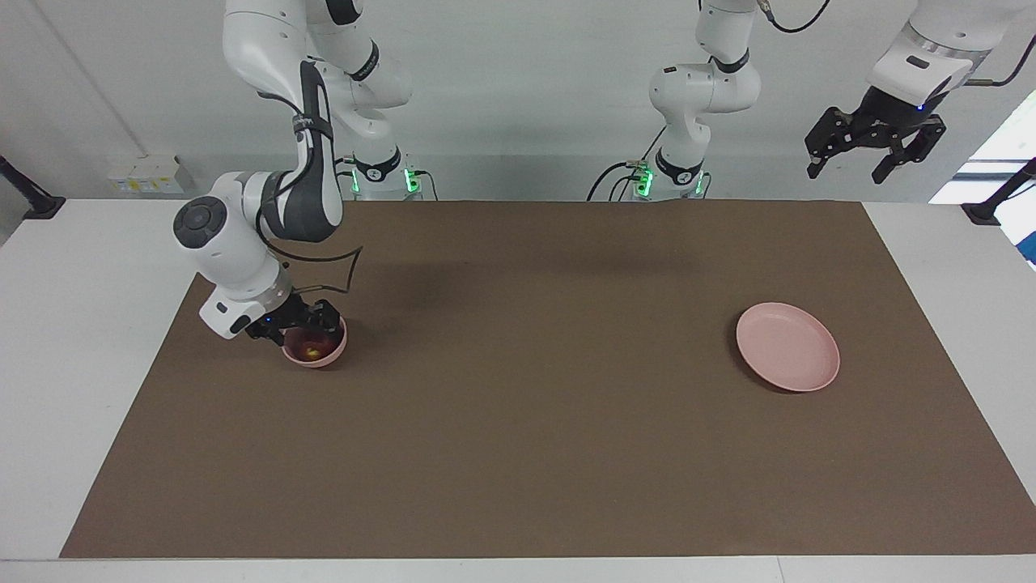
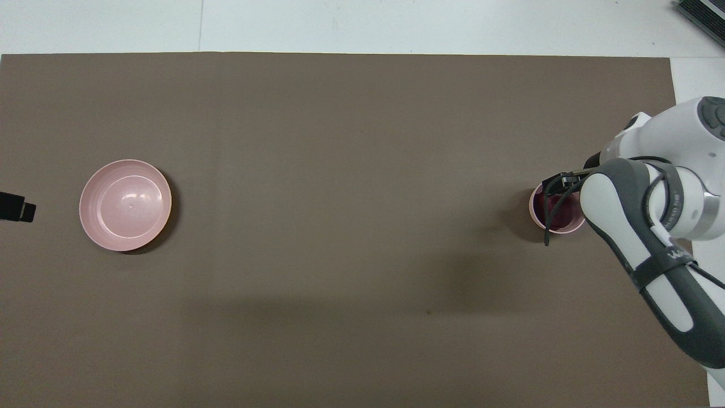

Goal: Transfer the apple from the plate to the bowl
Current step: 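Open the right gripper to release the apple into the pink bowl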

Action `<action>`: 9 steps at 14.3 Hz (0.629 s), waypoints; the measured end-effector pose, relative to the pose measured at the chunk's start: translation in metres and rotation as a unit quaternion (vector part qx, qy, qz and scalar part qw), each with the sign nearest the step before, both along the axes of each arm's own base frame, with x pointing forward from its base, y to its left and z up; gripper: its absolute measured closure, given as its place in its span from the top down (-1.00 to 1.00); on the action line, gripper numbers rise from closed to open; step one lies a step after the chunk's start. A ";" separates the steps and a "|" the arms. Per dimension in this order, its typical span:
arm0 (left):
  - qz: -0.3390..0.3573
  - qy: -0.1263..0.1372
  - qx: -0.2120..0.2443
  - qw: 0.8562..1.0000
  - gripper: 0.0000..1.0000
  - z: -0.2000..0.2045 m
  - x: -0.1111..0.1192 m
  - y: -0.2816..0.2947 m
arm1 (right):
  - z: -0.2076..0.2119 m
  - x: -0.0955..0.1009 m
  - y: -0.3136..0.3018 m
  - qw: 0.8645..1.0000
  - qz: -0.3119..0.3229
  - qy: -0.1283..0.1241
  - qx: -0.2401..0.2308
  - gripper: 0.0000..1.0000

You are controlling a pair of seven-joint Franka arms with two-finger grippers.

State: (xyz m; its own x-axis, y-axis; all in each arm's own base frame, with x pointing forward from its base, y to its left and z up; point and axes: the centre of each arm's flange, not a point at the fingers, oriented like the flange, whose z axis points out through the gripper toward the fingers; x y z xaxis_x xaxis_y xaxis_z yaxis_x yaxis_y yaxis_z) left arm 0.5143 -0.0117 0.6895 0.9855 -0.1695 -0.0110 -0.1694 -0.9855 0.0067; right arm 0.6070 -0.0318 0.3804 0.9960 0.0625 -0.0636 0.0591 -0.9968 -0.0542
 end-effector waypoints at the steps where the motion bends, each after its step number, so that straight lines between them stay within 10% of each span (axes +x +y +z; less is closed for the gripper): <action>1: 0.000 0.000 0.000 1.000 1.00 0.000 0.000 0.000 | 0.014 -0.002 0.002 1.000 -0.016 0.002 0.000 1.00; 9: 0.000 0.000 0.000 1.000 1.00 0.000 0.000 0.000 | 0.150 -0.041 0.006 0.998 -0.066 -0.007 -0.015 1.00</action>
State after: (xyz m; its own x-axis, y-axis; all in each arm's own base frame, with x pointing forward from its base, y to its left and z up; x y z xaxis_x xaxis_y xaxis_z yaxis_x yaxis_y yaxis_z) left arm 0.5143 -0.0114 0.6895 0.9856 -0.1689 -0.0109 -0.1688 -0.9856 0.0067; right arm 0.5664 -0.0263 0.5305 0.9963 -0.0710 -0.0487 -0.0723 -0.9971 -0.0247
